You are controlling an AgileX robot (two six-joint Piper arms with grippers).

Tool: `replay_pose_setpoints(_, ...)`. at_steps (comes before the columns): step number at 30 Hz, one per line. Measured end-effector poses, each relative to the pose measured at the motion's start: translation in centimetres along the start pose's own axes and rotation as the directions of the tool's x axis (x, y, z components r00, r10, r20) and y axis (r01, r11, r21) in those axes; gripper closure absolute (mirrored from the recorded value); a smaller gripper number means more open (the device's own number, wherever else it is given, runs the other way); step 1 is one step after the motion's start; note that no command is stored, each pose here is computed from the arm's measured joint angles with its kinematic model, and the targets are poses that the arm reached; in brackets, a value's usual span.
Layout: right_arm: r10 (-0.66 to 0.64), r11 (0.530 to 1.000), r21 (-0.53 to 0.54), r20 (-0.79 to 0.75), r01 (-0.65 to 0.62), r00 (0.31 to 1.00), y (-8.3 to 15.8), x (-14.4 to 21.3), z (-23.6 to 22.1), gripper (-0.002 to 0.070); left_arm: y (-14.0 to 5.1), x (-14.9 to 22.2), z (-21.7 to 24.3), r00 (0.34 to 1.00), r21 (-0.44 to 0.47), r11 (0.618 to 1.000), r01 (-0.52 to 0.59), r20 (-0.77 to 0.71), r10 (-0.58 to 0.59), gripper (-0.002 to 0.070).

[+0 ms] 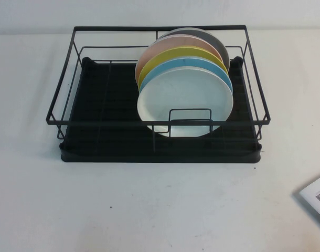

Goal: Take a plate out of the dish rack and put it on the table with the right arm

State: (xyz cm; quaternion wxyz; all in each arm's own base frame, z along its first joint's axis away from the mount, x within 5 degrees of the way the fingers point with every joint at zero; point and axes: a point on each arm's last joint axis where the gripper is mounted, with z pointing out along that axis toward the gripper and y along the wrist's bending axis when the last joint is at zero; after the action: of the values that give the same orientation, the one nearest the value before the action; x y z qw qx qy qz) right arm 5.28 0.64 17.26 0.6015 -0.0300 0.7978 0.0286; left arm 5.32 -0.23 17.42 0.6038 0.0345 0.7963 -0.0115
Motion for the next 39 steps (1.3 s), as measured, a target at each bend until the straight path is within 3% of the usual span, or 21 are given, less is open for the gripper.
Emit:
replay_pose_setpoints(5,0.032,0.999,-0.011,0.006,-0.032,0.999,0.1,-0.1,0.0,0.0694,0.0,0.0,0.0,1.000,0.000,1.000,0.000,0.000,0.000,0.0679)
replay_pose_setpoints(10,0.222,0.974,-0.069,0.079,-0.217,0.972,0.5,-0.8,0.0,0.0694,0.0,0.0,0.0,1.000,0.000,1.000,0.000,0.000,0.000,0.0679)
replay_pose_setpoints(12,0.337,0.939,-0.104,0.118,-0.326,0.934,0.5,-1.3,-0.1,0.0694,0.0,0.0,0.0,1.000,0.000,1.000,0.000,0.000,0.000,0.0679)
replay_pose_setpoints(15,0.527,0.847,-0.167,0.144,-0.504,0.838,0.6,-1.9,-0.2,0.0694,0.0,0.0,0.0,1.000,0.000,1.000,0.000,0.000,0.000,0.0679)
replay_pose_setpoints(17,0.591,0.804,-0.187,0.155,-0.564,0.792,0.6,-2.1,-0.3,0.0694,0.0,0.0,0.0,1.000,0.000,1.000,0.000,0.000,0.000,0.0679)
replay_pose_setpoints(25,0.671,0.737,-0.221,0.123,-0.639,0.731,0.8,-2.2,-0.3,0.0694,0.0,0.0,0.0,1.000,0.000,1.000,0.000,0.000,0.000,0.0679)
replay_pose_setpoints(30,0.635,0.751,-0.215,-0.027,-0.624,0.772,1.7,-4.3,-0.3,0.0694,0.0,0.0,0.0,1.000,0.000,1.000,0.000,0.000,0.000,0.0679)
replay_pose_setpoints(39,0.366,0.903,-0.140,-0.249,-0.407,0.897,1.7,-11.8,4.7,0.0694,0.0,0.0,0.0,1.000,0.000,1.000,0.000,0.000,0.000,0.0679)
